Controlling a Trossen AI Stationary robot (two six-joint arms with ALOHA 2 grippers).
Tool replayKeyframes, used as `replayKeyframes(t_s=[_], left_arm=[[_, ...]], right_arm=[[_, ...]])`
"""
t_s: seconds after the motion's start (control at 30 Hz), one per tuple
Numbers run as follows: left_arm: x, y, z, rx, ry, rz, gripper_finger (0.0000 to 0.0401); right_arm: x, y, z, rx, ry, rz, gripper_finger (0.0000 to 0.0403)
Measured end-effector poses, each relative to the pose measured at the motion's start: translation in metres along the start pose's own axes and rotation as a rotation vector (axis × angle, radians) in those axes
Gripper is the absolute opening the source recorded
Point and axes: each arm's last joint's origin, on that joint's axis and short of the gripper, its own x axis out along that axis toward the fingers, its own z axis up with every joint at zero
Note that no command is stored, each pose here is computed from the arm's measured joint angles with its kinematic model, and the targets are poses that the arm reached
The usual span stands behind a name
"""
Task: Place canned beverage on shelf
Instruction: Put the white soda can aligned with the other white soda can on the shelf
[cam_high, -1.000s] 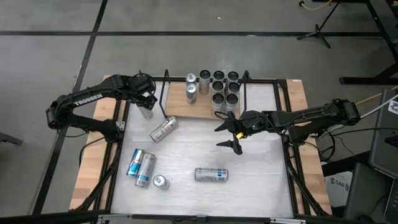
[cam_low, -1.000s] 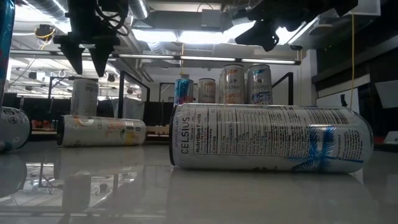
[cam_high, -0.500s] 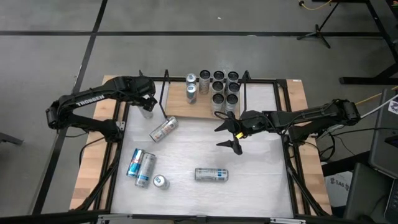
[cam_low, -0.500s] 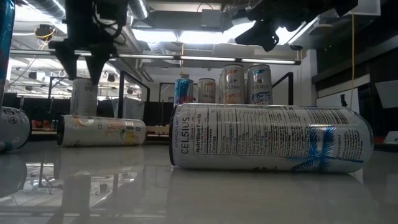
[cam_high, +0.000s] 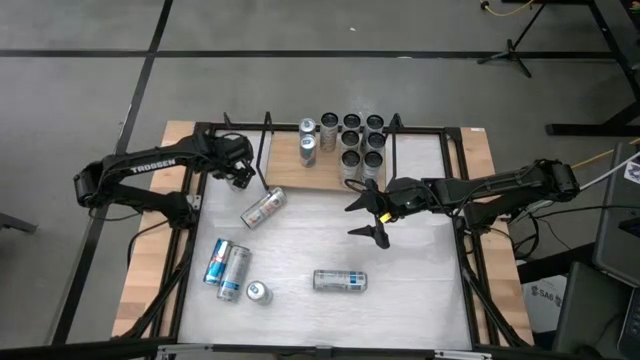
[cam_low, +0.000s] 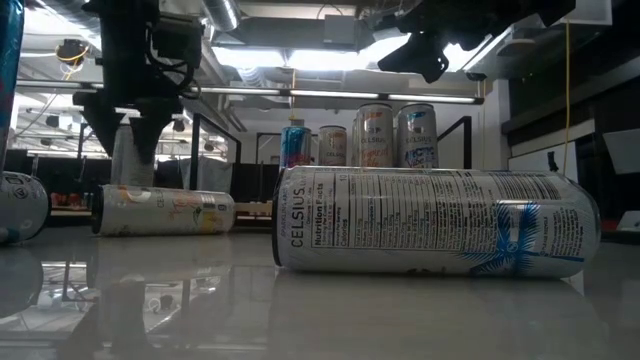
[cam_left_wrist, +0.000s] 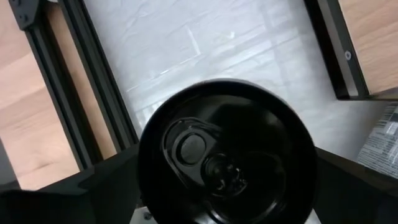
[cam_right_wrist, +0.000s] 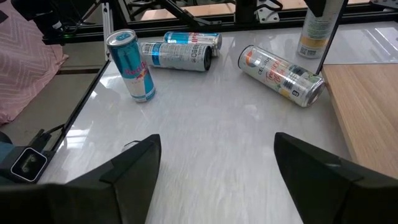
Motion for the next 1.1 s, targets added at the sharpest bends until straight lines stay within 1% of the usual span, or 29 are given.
replayKeyframes(t_s=[0.1, 0.23, 0.37, 0.57, 0.63, 0.77, 0.9, 1.03, 1.1], left_arm=[[0.0, 0.0, 0.0, -0.017, -0.004, 0.001, 0.0377], [0.0, -0.001, 0.002, -0.049, -0.02, -0.007, 0.0357], [0.0, -0.003, 0.004, -0.057, -0.04, -0.022, 0.032], [-0.002, -0.003, 0.005, -0.062, -0.045, -0.03, 0.0242], [-0.007, -0.002, 0.006, -0.057, -0.027, -0.031, 0.0233], [-0.029, 0.0, 0.014, -0.063, -0.056, -0.053, 0.0233], [-0.058, 0.004, 0.019, -0.054, -0.068, -0.077, 0.0233], [-0.093, 0.006, 0.024, -0.075, -0.088, -0.167, 0.0233], [-0.111, 0.006, 0.024, -0.081, -0.1, -0.232, 0.0234]], right_arm=[[0.0, 0.0, 0.0, 0.0, 0.0, 0.0, 0.0303], [0.0, 0.0, 0.0, 0.0, 0.0, 0.0, 0.0303], [0.0, 0.0, 0.0, 0.0, 0.0, 0.0, 0.0303], [0.0, 0.0, 0.0, 0.0, 0.0, 0.0, 0.0303], [0.0, 0.0, 0.0, 0.0, 0.0, 0.0, 0.0303], [0.0, 0.0, 0.0, 0.0, 0.0, 0.0, 0.0303], [0.0, 0.0, 0.0, 0.0, 0.0, 0.0, 0.0303], [0.0, 0.0, 0.0, 0.0, 0.0, 0.0, 0.0303], [0.0, 0.0, 0.0, 0.0, 0.0, 0.0, 0.0303]])
